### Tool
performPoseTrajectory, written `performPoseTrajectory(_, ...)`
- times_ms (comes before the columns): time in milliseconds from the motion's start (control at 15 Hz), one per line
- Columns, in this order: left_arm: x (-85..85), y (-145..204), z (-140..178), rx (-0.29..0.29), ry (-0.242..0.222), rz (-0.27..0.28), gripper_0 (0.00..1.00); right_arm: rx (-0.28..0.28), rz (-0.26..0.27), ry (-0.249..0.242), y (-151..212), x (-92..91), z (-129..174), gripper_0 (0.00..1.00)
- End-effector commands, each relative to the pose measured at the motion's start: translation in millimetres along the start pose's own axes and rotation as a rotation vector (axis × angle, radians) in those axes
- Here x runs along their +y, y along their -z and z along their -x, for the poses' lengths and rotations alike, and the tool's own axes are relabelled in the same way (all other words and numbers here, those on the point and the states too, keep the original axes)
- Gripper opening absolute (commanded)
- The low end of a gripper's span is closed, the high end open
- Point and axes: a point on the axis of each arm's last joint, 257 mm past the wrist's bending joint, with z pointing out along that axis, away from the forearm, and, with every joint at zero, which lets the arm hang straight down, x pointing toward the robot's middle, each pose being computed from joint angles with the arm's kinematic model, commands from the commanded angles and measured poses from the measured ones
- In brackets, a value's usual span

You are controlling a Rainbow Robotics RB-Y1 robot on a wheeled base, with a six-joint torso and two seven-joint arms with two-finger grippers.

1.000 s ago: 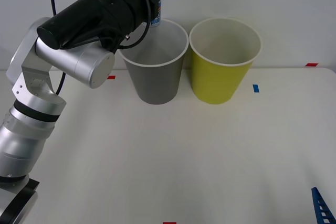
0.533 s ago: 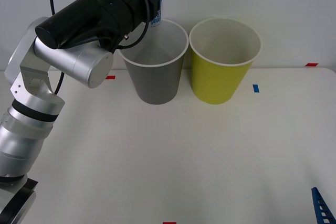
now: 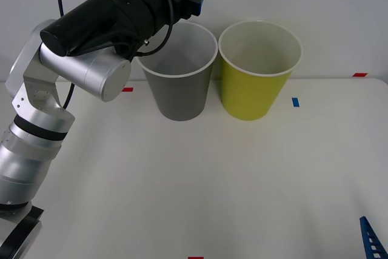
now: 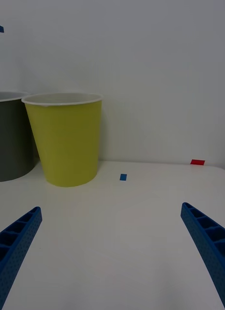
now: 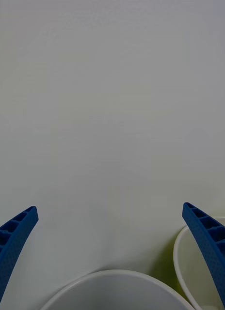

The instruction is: Put cans in the gray bin and PET bottles in the light green bin.

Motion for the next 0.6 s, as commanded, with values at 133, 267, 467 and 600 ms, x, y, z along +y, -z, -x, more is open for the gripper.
performPoseTrajectory(133,-0.6,1,5,-0.020,0.014,-0.011,1.00,0.000,0.000,0.000,0,0.0,0,1.00)
performPoseTrajectory(267,8.7,5,5,-0.017,-0.009,-0.002,1.00,0.000,0.000,0.000,0,0.0,0,1.00)
performPoseTrajectory(467,19.8,31,-3,-0.026,-0.016,0.012,1.00,0.000,0.000,0.000,0,0.0,0,1.00)
performPoseTrajectory(600,32.3,49,-8,-0.026,-0.023,0.036,1.00,0.000,0.000,0.000,0,0.0,0,1.00)
